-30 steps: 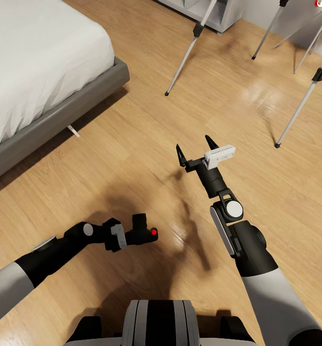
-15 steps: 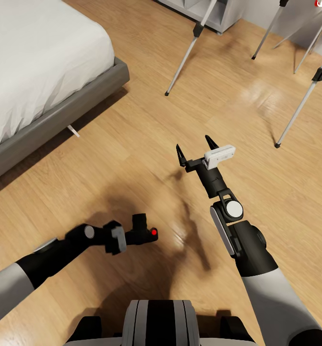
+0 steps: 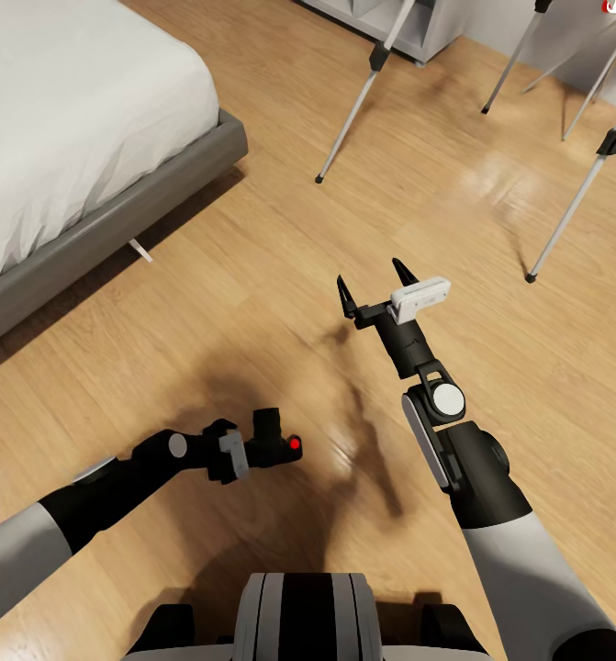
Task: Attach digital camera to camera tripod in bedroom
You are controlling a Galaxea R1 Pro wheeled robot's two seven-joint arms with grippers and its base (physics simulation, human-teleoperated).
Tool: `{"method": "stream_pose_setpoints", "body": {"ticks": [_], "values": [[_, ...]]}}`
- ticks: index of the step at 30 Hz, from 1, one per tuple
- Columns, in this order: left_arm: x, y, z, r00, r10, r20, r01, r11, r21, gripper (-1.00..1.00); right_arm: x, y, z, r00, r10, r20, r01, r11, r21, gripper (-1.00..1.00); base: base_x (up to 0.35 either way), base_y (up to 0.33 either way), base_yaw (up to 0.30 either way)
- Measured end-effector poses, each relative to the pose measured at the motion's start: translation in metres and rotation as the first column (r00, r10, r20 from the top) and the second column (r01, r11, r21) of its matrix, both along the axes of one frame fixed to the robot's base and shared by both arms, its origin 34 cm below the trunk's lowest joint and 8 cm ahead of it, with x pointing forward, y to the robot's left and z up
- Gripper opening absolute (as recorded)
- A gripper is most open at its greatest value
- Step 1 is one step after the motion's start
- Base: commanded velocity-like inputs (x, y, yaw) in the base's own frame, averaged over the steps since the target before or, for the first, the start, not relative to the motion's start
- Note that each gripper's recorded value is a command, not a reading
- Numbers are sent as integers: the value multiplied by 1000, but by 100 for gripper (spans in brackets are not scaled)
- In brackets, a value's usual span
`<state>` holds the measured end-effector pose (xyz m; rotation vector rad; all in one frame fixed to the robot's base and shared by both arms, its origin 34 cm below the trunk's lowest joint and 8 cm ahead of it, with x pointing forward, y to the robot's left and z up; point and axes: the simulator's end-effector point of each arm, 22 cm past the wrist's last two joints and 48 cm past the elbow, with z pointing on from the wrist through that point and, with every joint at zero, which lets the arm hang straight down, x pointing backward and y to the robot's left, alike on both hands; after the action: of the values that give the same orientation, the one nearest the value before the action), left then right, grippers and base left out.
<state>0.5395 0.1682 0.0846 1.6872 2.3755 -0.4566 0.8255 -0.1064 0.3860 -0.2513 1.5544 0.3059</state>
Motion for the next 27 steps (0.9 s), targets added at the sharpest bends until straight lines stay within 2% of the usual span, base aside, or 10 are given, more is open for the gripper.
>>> {"method": "stream_pose_setpoints", "body": {"ticks": [12,27], "values": [[0,-3,0,1000,1,1,-1,1000,-3,100,0,0,0,1000,0,0,0,1000,0,100,0,0,0],[-12,-3,-14,999,19,-39,-19,1000,17,100,0,0,0,1000,0,0,0,1000,-1,100,0,0,0]]}}
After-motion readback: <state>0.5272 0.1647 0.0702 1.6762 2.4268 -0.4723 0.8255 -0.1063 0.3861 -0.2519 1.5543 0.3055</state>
